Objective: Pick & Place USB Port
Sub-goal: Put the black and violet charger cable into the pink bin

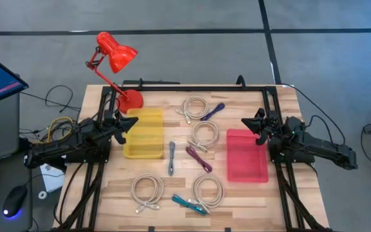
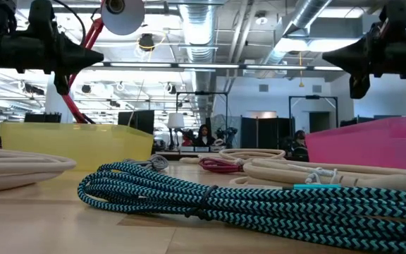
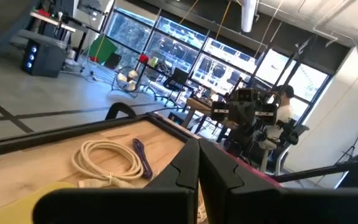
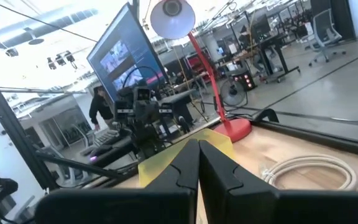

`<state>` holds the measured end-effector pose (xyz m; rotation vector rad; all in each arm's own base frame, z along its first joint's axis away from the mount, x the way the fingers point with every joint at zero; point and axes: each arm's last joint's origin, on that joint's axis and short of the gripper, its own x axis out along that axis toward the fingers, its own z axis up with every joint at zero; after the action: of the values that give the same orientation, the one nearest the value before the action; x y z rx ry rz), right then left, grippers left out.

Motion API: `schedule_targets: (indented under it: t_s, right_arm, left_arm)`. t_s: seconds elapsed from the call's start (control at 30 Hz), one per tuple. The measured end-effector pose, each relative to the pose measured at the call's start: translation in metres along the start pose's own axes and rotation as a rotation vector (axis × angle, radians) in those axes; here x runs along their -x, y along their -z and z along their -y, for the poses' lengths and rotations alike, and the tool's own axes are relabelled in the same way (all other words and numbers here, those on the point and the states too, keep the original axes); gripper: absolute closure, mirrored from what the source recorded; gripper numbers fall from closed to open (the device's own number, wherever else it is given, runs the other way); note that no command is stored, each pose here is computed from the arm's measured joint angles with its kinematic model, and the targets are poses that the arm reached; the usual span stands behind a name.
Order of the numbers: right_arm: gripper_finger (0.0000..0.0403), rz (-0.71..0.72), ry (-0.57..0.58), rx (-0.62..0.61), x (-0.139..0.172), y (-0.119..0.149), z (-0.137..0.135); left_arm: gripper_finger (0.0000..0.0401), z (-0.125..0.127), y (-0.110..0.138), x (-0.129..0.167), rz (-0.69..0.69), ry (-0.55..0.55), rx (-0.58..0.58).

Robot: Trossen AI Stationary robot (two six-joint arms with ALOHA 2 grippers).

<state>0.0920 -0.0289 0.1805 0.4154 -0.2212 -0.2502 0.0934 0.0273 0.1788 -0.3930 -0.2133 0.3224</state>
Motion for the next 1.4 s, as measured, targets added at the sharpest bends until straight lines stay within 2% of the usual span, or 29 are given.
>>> schedule_targets:
  t_s: [0.13, 0.27, 0.47, 0.67, 0.8, 1.13, 1.23, 1.4]
  right_arm:
    - [0.0403, 0.007, -0.003, -0.001, 0.0, -0.001, 0.0]
    - [0.0403, 0.03, -0.015, -0.026, 0.0, -0.003, -0.001]
    - [0.0403, 0.04, -0.012, -0.043, 0.0, -0.004, -0.002]
    - [0.0403, 0.041, -0.005, -0.045, 0.0, -0.004, -0.001]
    - [0.0403, 0.04, -0.005, -0.069, 0.0, -0.003, -0.001]
    - [0.0403, 0.037, -0.006, -0.105, 0.0, -0.01, -0.004]
    - [0.0403, 0.014, 0.007, -0.105, 0.0, -0.009, -0.004]
    - [0.0403, -0.002, 0.018, -0.119, 0.0, -0.009, -0.004]
  left_arm:
    - [0.0395, 0.0, -0.001, 0.0, 0.008, 0.004, 0.007]
    - [0.0395, 0.002, -0.005, 0.0, 0.044, 0.028, 0.072]
    - [0.0395, 0.004, -0.006, 0.0, 0.055, 0.058, 0.084]
    - [0.0396, 0.006, -0.005, 0.0, 0.004, 0.151, 0.156]
    - [0.0396, 0.009, -0.01, -0.003, -0.028, 0.151, 0.158]
    - [0.0397, 0.045, -0.057, -0.036, -0.113, 0.213, -0.023]
    - [0.0397, 0.058, -0.06, -0.049, -0.169, 0.248, -0.059]
    - [0.0397, 0.076, -0.052, -0.062, -0.237, 0.243, -0.081]
